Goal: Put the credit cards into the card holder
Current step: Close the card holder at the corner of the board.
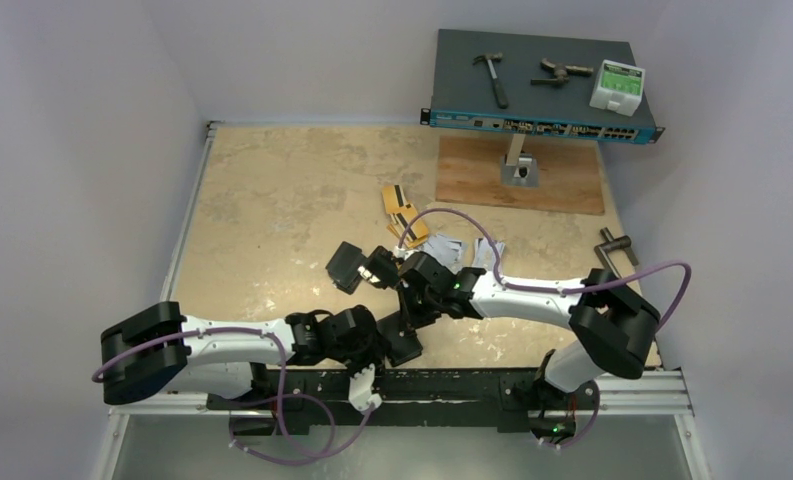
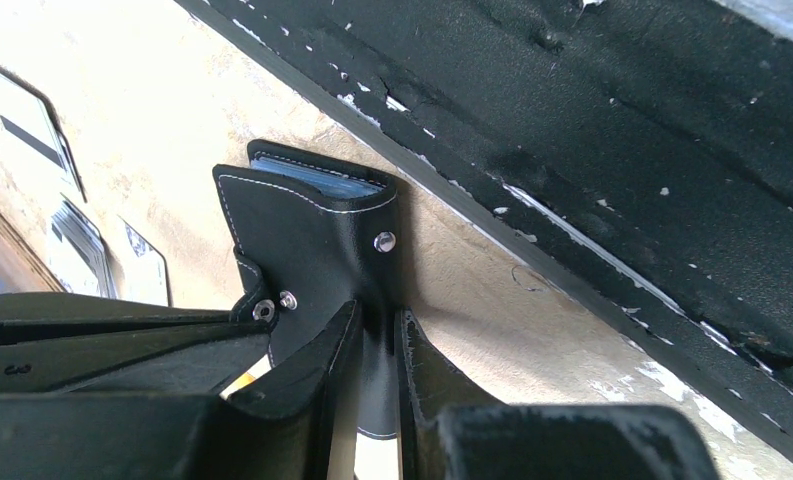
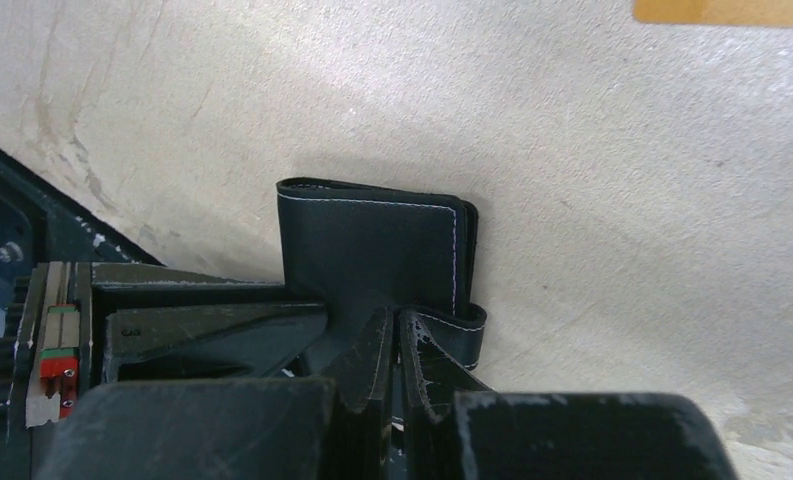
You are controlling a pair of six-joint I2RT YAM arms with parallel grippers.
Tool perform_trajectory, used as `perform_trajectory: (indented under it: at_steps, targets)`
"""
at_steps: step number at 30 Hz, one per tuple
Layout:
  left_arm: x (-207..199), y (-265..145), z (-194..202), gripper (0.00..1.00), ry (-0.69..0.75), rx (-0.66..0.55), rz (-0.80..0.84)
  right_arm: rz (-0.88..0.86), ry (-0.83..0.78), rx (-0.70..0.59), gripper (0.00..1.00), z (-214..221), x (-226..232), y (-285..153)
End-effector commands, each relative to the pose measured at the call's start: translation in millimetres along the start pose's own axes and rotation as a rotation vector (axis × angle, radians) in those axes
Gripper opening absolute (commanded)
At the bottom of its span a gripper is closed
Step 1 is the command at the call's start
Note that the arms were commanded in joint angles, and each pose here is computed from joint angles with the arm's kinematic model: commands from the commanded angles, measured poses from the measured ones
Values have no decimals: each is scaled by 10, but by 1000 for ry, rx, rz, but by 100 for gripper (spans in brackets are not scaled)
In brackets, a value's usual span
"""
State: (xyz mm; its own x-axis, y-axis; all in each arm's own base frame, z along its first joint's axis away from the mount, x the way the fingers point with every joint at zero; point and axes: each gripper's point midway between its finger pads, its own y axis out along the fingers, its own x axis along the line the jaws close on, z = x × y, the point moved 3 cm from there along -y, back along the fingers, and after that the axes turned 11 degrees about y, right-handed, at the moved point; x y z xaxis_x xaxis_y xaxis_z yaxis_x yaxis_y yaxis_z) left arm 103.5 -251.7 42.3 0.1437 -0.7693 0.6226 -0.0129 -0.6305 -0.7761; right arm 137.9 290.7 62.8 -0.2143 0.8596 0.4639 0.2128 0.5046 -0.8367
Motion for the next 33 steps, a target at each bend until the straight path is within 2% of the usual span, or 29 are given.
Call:
perform_trajectory:
  at_steps: [1,11,19,27,31,33]
  targets:
    - [-118,13,-66,0,-11,-30,31,76,-52,-66,0,-128,24,-63]
    - [-115,2,-65,0,-13,-27,27,154,-134,-38,0,43,118,138]
    - [-136,-10,-72,0,-15,-28,26,213,-157,-60,0,13,39,88]
    - [-148,-12,-76,0,-15,-29,30,192,-157,-65,0,10,77,13]
    - [-143,-15,-74,0,-13,-28,29,177,-157,-78,12,-19,136,-33]
    - [-146,-12,-74,0,-14,-29,30,170,-148,-93,12,-40,154,-72]
